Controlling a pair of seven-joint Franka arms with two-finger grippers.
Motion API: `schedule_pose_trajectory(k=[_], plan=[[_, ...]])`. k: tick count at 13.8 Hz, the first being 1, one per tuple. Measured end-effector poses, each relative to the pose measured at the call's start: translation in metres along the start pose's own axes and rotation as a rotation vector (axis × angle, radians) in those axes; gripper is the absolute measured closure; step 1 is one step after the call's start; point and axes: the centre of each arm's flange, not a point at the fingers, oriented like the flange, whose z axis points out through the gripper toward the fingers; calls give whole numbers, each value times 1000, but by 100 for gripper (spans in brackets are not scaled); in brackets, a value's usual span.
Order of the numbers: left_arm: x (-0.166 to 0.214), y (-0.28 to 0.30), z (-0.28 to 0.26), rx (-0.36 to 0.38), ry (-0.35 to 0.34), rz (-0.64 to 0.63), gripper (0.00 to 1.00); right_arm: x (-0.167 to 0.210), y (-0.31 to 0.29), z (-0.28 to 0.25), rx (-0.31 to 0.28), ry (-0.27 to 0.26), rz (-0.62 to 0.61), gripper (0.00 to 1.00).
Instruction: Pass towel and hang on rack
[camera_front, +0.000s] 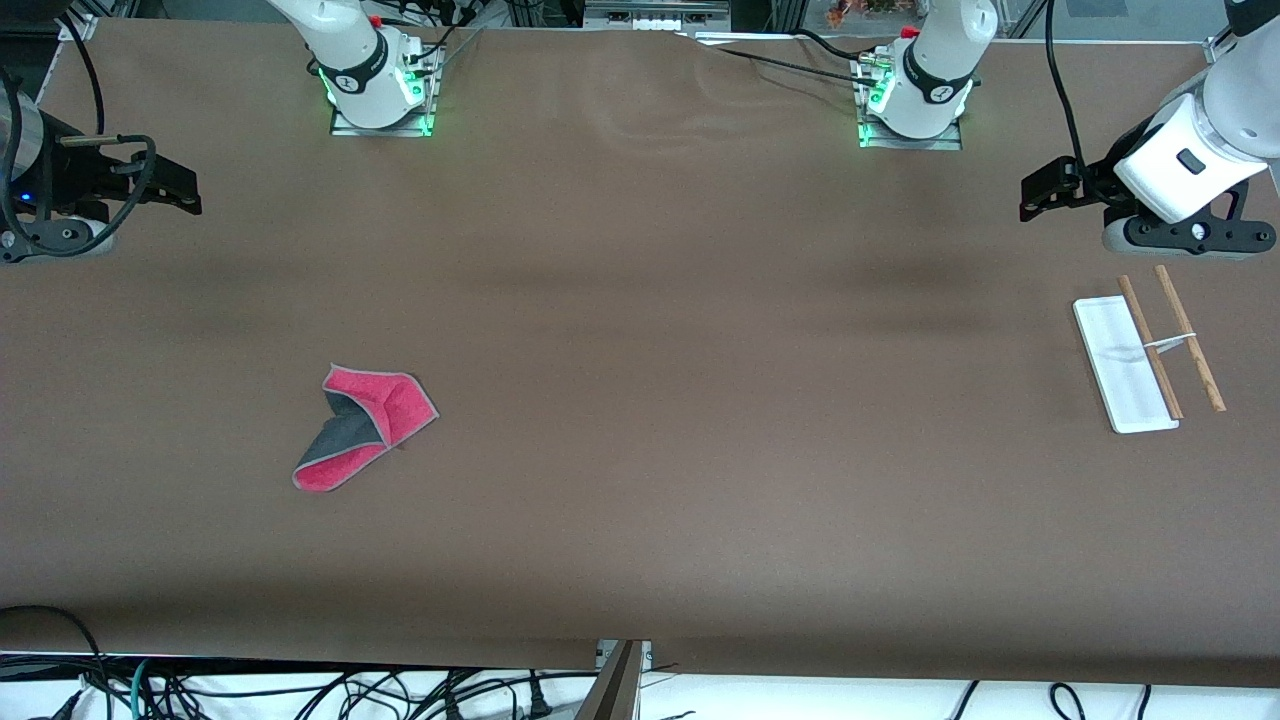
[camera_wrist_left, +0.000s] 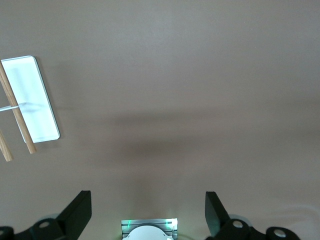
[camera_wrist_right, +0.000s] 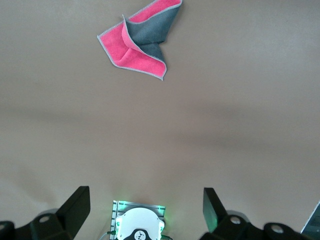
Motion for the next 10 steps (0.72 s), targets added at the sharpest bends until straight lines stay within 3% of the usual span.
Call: schedule_pose_trajectory(k=[10], plan=[[0,4,0,2,-1,8,0,3,0,2,0,5,0,0]])
